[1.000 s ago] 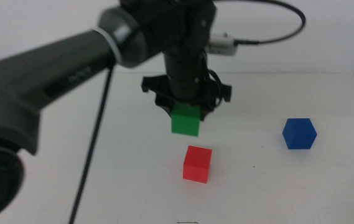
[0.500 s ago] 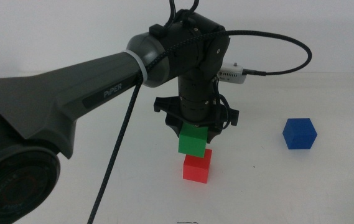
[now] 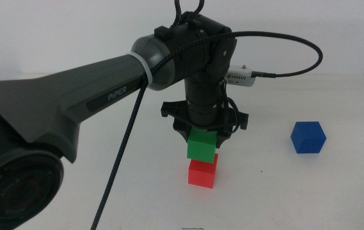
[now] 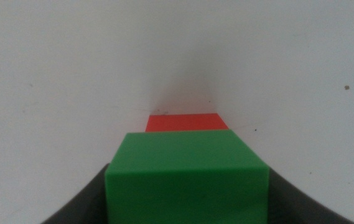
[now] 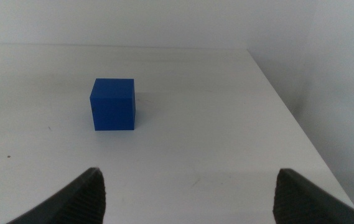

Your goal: Stack red cubes first, then green, then blue cubes in a specific spot.

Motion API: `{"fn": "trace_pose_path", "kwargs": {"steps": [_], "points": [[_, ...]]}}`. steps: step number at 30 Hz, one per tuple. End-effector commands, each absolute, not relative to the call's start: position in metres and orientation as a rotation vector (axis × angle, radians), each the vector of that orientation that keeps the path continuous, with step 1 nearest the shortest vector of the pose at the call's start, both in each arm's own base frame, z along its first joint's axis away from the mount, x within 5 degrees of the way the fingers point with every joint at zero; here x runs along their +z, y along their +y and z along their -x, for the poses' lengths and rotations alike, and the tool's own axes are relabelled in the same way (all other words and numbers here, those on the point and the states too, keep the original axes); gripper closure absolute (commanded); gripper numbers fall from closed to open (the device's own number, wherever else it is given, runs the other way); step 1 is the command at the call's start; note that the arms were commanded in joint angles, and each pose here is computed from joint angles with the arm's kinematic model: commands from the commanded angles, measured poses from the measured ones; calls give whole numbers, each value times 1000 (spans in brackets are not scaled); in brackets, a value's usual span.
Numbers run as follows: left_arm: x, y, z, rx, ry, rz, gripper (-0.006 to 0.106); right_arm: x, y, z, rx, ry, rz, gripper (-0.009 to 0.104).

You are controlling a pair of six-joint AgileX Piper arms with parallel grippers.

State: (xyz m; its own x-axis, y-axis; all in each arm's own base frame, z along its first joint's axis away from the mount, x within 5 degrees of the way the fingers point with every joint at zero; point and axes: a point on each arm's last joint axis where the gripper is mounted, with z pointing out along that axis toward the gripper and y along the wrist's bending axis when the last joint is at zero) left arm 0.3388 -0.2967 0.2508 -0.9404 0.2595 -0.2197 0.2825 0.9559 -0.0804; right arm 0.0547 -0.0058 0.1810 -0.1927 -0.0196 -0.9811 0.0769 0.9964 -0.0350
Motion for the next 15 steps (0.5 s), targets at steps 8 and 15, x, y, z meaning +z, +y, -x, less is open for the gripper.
{"fn": "trace_pose_path", "kwargs": {"steps": [8, 15], "points": [[269, -301, -337, -264, 2856, -385, 102, 192, -6, -54, -109, 1662, -18, 1], [263, -303, -337, -265, 2873, -384, 102, 192, -6, -54, -109, 1662, -18, 1]]}}
